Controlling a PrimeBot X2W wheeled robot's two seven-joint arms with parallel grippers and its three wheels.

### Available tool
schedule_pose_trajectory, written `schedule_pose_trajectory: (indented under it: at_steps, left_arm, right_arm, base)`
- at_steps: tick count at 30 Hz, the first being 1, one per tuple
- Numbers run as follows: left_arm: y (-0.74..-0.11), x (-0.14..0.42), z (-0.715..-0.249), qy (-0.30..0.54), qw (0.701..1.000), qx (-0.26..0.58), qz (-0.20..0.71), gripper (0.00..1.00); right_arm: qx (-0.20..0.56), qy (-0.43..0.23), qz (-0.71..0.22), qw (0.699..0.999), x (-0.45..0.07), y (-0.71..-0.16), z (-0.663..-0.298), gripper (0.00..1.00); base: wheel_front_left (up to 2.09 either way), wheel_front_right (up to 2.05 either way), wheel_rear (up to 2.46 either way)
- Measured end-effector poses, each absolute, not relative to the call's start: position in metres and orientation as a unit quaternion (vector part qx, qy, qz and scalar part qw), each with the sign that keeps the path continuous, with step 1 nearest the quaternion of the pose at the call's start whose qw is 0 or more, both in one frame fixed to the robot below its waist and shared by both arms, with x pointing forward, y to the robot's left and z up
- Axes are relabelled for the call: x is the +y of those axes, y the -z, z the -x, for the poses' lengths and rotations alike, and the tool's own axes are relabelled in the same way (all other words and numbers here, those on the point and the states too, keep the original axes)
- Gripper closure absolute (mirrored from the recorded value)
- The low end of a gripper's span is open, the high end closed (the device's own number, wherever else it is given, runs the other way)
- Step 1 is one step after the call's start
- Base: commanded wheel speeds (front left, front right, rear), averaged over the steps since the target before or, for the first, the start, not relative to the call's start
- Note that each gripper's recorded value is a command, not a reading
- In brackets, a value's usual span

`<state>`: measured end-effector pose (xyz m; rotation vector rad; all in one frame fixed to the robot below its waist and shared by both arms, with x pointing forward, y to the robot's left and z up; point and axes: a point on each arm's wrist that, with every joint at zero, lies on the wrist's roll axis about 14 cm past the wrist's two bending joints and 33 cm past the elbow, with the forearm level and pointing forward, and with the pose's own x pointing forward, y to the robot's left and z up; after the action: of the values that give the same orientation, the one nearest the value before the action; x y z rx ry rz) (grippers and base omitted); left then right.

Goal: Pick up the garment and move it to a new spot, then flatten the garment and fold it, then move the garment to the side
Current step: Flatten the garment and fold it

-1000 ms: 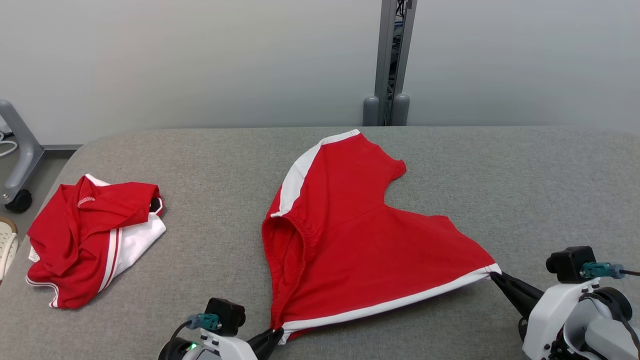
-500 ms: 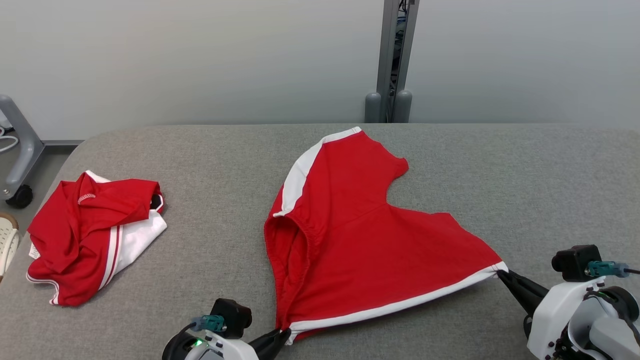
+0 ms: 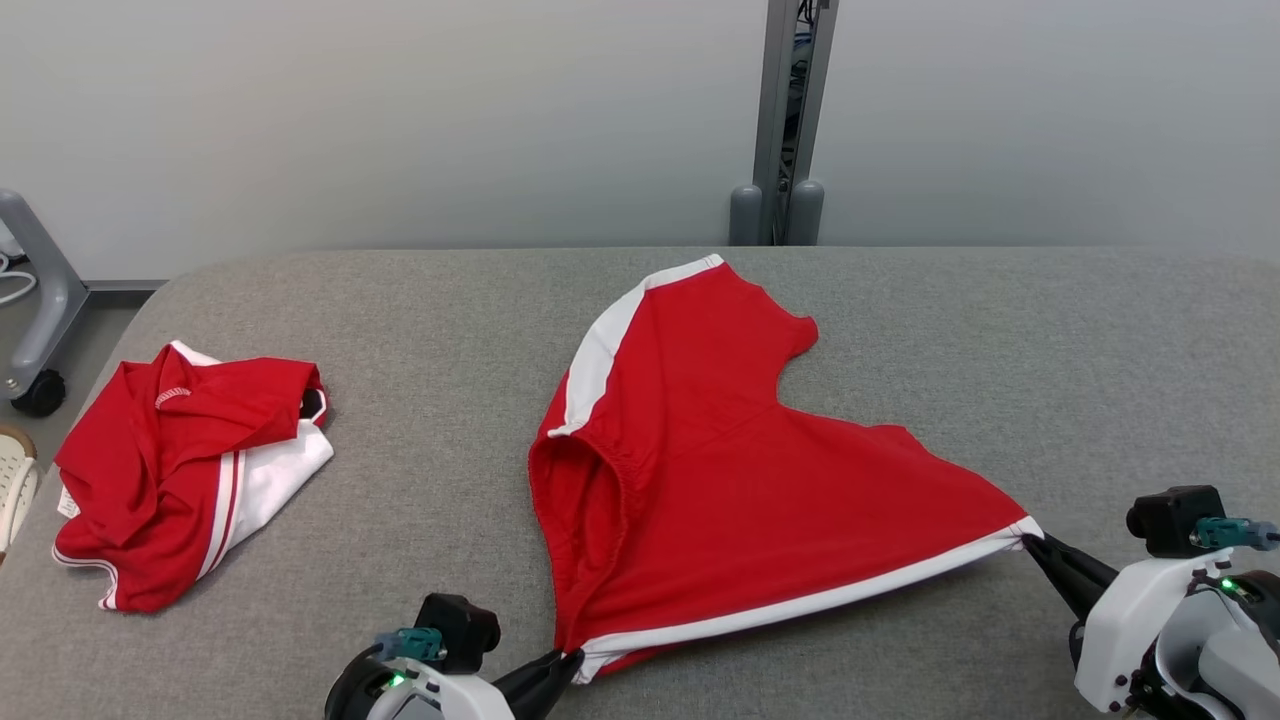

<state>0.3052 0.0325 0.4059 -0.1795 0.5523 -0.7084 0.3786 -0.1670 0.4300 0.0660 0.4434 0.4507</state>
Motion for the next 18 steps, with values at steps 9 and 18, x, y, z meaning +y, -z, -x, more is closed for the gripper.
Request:
schedule_pose_trajectory:
  at_steps: [9, 18]
  left_arm:
    - [-0.4124, 0.0349, -0.3123, 0.33, 0.903, 0.253, 0.105, 1.0]
    - [-0.4147, 0.0313, -0.3117, 0.33, 0.904, 0.246, 0.117, 0.76]
  right_arm:
    - [0.222, -0.205, -0.025, 0.953, -0.1771, -0.4256, -0.3811, 1.0]
    - [0.228, -0.21, -0.029, 0.95, -0.1706, -0.4207, -0.3788, 1.0]
  base:
    - [0.0, 0.0, 0.0]
    - [0.0, 0.0, 0.0]
